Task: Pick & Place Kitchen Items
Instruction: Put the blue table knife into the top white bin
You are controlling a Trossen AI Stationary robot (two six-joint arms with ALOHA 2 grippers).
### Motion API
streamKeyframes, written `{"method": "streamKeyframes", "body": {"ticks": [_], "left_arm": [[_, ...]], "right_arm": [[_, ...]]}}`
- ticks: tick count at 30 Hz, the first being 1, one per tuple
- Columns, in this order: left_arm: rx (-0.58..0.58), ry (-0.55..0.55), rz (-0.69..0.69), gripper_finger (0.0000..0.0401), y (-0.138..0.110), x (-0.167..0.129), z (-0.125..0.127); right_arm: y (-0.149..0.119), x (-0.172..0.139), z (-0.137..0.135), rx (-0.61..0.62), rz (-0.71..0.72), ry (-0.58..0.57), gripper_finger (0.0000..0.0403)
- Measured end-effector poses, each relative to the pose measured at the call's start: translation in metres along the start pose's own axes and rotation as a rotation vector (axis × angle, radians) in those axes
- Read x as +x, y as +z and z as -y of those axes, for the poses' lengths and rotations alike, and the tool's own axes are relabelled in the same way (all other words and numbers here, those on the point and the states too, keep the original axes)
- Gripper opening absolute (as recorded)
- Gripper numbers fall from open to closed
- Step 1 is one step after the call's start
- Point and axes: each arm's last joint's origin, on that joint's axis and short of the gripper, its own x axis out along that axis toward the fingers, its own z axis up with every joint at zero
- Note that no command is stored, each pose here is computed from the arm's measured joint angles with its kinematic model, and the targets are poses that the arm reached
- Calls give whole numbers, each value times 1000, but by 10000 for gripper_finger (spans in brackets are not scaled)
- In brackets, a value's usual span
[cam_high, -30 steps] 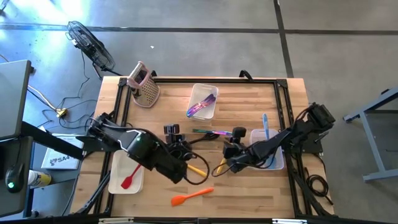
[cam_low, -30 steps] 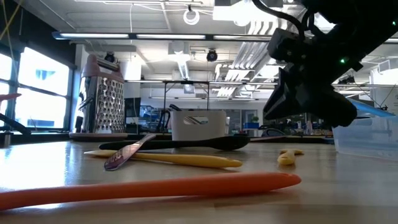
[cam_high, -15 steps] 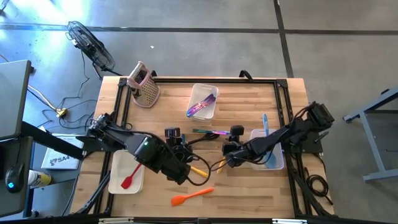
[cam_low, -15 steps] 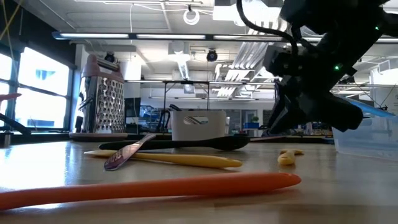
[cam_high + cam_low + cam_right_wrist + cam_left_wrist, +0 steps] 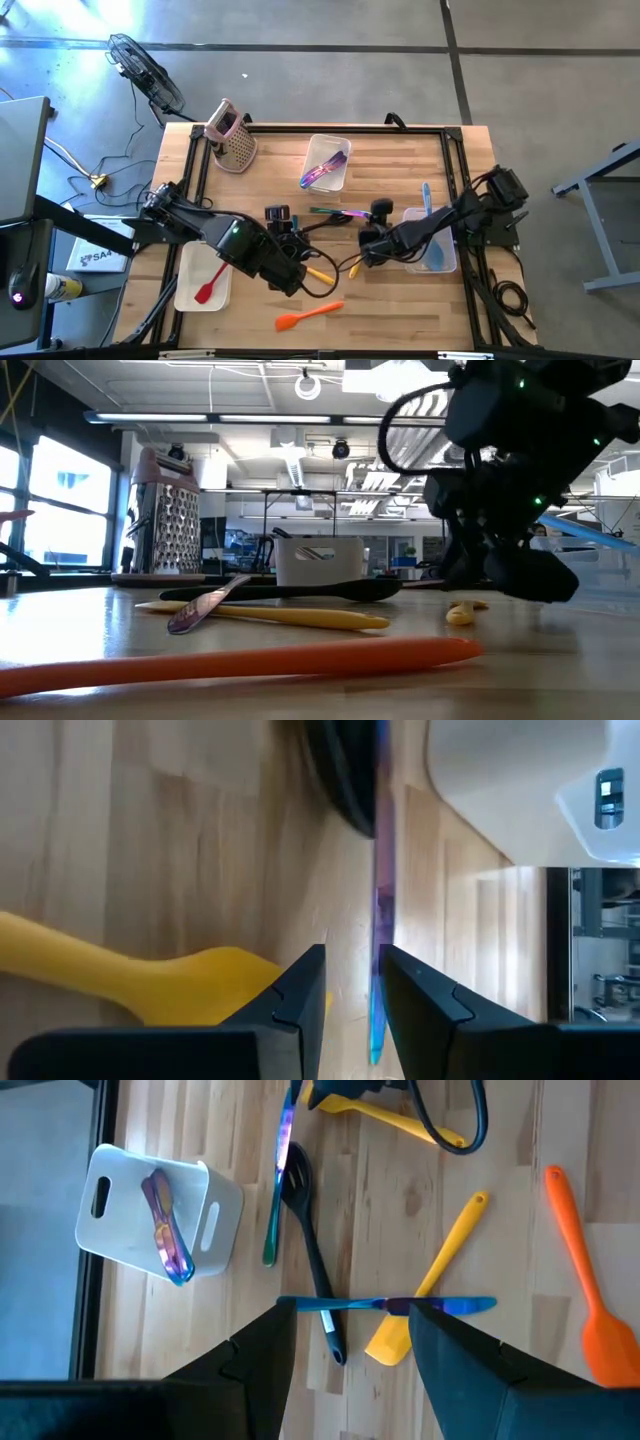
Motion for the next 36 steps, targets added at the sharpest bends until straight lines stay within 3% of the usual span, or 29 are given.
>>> {"method": "streamKeyframes", "body": {"ticks": [14, 28, 32, 36], "left_arm": [[2, 0, 1, 187, 0, 0, 0], [2, 1, 1, 187, 0, 0, 0], [2, 1, 1, 187, 0, 0, 0], [2, -2, 0, 187, 0, 0, 0]], "right_arm": [[2, 9, -9, -17, 19, -133, 89], [3, 27, 6, 49, -29, -64, 88], [3, 28, 7, 52, -33, -61, 66], [3, 28, 7, 51, -33, -53, 17]]}}
